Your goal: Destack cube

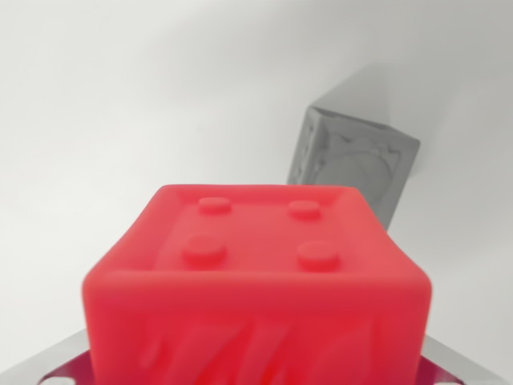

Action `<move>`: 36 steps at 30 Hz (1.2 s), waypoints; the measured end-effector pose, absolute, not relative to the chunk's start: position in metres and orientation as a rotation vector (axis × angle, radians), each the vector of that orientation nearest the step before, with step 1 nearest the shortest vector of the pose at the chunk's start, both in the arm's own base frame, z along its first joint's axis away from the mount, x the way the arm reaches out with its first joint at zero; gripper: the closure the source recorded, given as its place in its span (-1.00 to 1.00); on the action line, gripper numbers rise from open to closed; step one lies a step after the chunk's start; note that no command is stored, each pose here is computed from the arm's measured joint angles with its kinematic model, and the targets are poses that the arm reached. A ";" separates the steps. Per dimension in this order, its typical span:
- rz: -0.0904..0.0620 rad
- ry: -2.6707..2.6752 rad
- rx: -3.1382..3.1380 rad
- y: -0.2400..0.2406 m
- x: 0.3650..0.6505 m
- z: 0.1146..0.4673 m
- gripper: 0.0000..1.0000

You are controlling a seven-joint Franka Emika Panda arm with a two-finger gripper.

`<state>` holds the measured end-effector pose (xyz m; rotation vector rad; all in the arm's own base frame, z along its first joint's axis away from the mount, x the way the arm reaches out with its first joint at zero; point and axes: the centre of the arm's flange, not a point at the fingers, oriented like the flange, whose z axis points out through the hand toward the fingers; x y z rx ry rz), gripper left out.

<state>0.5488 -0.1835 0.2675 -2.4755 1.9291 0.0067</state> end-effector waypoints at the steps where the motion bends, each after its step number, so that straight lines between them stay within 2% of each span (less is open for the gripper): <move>1: 0.007 1.921 -2.482 -0.182 0.549 0.267 1.00; 36: 0.008 1.613 -2.692 -0.138 0.562 0.263 1.00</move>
